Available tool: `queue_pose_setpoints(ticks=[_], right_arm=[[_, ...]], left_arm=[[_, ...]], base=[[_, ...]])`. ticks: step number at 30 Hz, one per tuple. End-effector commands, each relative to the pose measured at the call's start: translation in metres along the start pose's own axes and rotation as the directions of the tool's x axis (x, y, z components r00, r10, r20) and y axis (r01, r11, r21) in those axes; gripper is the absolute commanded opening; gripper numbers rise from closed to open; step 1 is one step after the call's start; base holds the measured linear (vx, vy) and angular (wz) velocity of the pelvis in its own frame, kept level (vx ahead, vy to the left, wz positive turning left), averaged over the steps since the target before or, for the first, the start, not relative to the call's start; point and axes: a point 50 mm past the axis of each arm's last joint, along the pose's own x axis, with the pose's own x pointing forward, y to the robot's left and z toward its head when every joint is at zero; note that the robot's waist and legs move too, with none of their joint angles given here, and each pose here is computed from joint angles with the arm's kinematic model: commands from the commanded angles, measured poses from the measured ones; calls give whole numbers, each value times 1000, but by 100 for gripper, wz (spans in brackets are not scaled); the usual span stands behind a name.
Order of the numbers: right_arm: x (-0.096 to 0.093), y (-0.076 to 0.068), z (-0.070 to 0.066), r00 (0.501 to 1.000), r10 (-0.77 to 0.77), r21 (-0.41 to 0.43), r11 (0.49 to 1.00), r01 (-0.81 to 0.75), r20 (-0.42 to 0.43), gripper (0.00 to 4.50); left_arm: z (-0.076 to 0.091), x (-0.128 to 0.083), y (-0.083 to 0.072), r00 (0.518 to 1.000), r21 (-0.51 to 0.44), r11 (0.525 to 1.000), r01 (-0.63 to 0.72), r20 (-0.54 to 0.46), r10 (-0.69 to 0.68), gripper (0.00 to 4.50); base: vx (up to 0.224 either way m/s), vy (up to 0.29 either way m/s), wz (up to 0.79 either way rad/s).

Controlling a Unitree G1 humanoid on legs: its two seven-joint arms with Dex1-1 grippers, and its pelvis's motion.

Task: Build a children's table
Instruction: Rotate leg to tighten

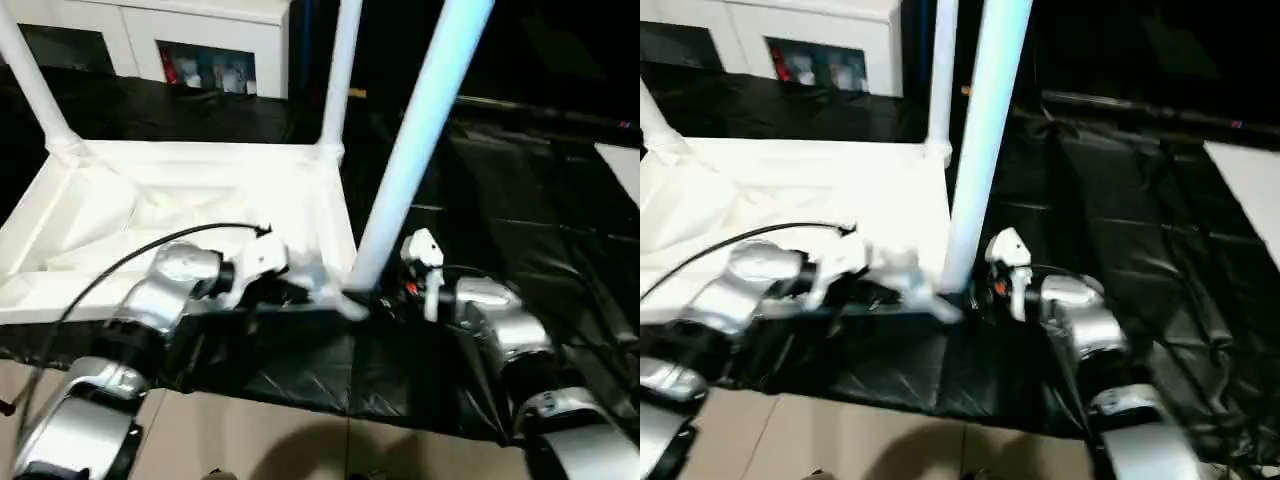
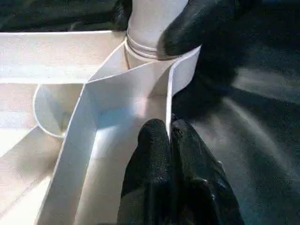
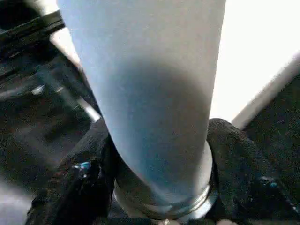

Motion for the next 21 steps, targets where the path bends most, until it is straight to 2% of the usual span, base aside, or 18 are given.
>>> queue_pose_setpoints(ticks=[1,2,4,5,6,8,10,11,12,13,15,16,19,21], right_arm=[[13,1,-7,984,-177,38,983,177,8,256],[14,1,-7,980,-199,47,979,198,11,256],[24,1,-9,941,-337,121,935,332,23,256],[24,1,-9,941,-337,121,935,332,23,256],[32,3,-11,903,-430,177,890,420,19,256],[40,6,-11,866,-500,235,844,483,17,256],[55,17,-8,836,-549,303,800,517,22,255],[55,17,-8,836,-549,303,800,517,22,254],[61,23,-6,844,-535,259,820,511,29,254],[61,24,-5,845,-534,251,822,511,30,254],[62,25,-3,856,-514,217,843,493,51,309],[59,22,2,862,-500,205,855,476,84,323],[50,13,6,873,-475,159,875,457,110,332],[43,7,10,877,-464,110,885,453,127,365]], left_arm=[[1,27,-10,1000,-51,998,-23,-14,23,0],[2,28,-10,1000,-53,998,-28,-14,27,0],[7,41,-13,998,-64,996,-59,-11,58,0],[7,41,-13,998,-64,996,-59,-11,58,0],[11,51,-16,997,-76,994,-83,-10,82,0],[14,59,-18,994,-85,990,-110,-15,109,0],[17,67,-19,990,-88,986,-139,-27,137,0],[17,67,-19,990,-88,986,-139,-27,137,0],[18,68,-19,990,-83,987,-137,-30,135,0],[18,68,-19,990,-82,987,-137,-31,135,0],[17,66,-18,991,-78,988,-132,-33,130,0],[15,63,-16,991,-74,989,-131,-38,128,0],[12,56,-14,992,-66,991,-119,-39,116,0],[11,52,-14,994,-58,993,-105,-34,103,0]], base=[[0,0,0],[0,0,0],[0,0,0],[0,0,0],[0,0,0],[0,0,0],[0,0,0],[0,0,0],[0,0,0],[0,0,0],[0,0,0],[0,0,0],[0,0,0],[0,0,0]])
